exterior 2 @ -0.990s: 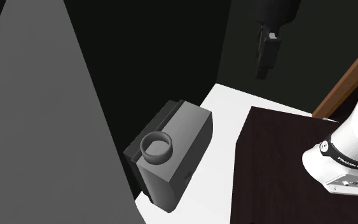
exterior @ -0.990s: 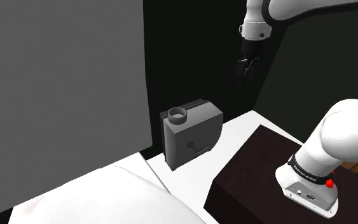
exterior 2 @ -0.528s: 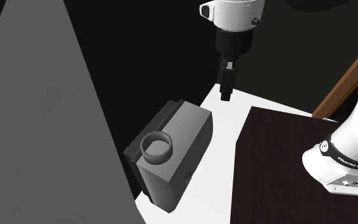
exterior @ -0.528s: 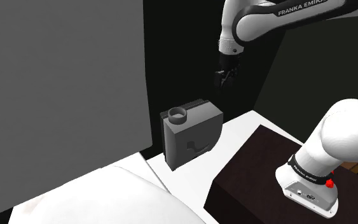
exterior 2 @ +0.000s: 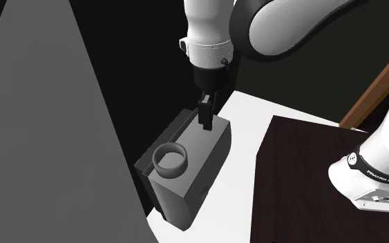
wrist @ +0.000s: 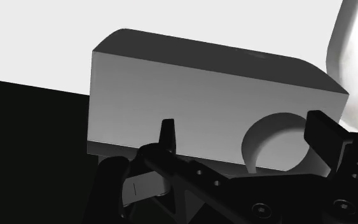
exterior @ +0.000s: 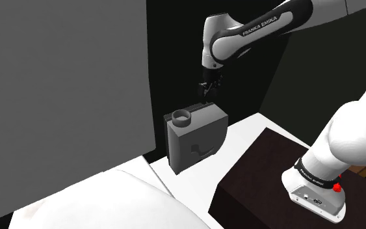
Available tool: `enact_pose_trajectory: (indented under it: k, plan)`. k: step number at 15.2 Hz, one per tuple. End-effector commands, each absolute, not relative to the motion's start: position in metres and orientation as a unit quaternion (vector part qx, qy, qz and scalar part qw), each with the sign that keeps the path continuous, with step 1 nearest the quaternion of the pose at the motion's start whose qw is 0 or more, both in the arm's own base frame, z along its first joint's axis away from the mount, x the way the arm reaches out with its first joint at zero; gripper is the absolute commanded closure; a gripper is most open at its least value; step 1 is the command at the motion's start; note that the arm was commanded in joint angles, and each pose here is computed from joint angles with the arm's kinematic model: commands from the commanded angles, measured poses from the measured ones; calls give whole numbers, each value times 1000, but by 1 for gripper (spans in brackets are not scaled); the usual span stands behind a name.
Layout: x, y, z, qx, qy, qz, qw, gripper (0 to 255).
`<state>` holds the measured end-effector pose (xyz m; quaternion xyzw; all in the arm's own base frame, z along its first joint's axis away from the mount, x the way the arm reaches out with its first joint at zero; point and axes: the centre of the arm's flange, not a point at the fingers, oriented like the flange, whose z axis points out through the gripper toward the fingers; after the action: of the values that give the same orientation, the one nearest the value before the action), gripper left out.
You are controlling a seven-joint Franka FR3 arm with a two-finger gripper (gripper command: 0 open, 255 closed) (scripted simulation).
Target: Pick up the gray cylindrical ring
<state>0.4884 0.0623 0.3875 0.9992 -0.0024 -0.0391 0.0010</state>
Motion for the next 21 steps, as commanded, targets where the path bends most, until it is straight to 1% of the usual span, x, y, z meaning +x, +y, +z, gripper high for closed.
enact_pose_trajectory:
  k: [1,9,17,19,20,21]
  plan:
    - [505,69,368,999,-2,-38,-2,0]
    - [579,99,302,999,0,-32,-16,0]
    - [579,99,262,999,0,-32,-16,0]
    - [579,99,262,999,0,-32,-16,0]
    - [582,104,261,999,0,-32,-16,255]
    - [581,101,263,999,0,-32,-16,255]
